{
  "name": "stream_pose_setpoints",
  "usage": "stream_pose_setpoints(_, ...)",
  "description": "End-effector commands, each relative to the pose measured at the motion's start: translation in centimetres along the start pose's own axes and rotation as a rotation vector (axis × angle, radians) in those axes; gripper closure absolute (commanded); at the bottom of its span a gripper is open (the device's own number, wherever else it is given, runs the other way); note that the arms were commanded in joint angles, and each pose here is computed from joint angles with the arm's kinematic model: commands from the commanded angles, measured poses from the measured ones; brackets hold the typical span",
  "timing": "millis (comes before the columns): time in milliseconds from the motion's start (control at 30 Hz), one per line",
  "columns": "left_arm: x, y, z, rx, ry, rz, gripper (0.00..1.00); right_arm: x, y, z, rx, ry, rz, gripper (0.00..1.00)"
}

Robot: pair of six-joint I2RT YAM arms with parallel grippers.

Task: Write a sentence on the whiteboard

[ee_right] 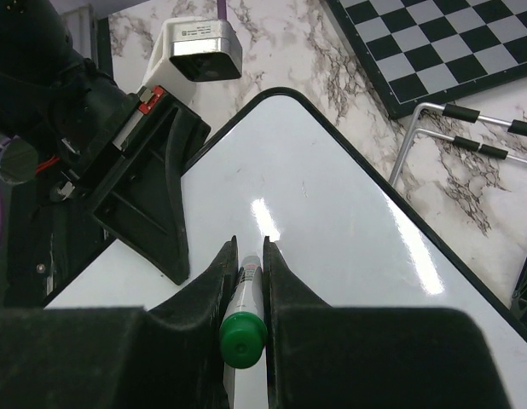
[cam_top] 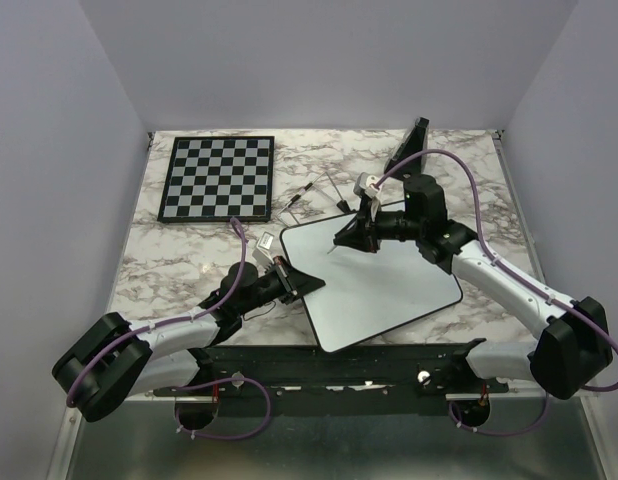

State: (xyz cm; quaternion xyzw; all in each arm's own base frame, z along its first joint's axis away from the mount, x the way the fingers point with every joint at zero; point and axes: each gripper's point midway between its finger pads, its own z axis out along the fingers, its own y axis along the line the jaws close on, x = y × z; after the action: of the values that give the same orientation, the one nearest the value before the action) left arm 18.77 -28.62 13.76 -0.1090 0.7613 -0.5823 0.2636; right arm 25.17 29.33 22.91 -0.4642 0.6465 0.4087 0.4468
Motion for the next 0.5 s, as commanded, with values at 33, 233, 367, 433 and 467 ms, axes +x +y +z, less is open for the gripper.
stream_pose_setpoints(33,-0.5,-0.4,0.3,0.012,-0.024,0.11,1.0,-0.6,-0.1,-0.2,0.022,-0.024,-0.032,0.99)
stream_pose_setpoints(233,-0.5,-0.4,0.4,0.012,-0.024,0.115,1.0,-1.1,-0.4,0.1,0.027,-0.027,-0.028,0.99)
stream_pose_setpoints(367,-0.5,-0.3,0.5,0.01,-0.021,0.116,1.0,-1.5,-0.6,0.8,0.026,-0.023,-0.029,0.99)
stream_pose_setpoints(433,-0.4,-0.2,0.5,0.01,-0.02,0.113,1.0,-1.6,-0.5,1.2,0.025,-0.02,-0.034,0.99)
stream_pose_setpoints(467,-0.4,-0.2,0.6,0.011,-0.018,0.111,1.0,-1.6,-0.7,1.5,0.035,-0.016,-0.035,0.99)
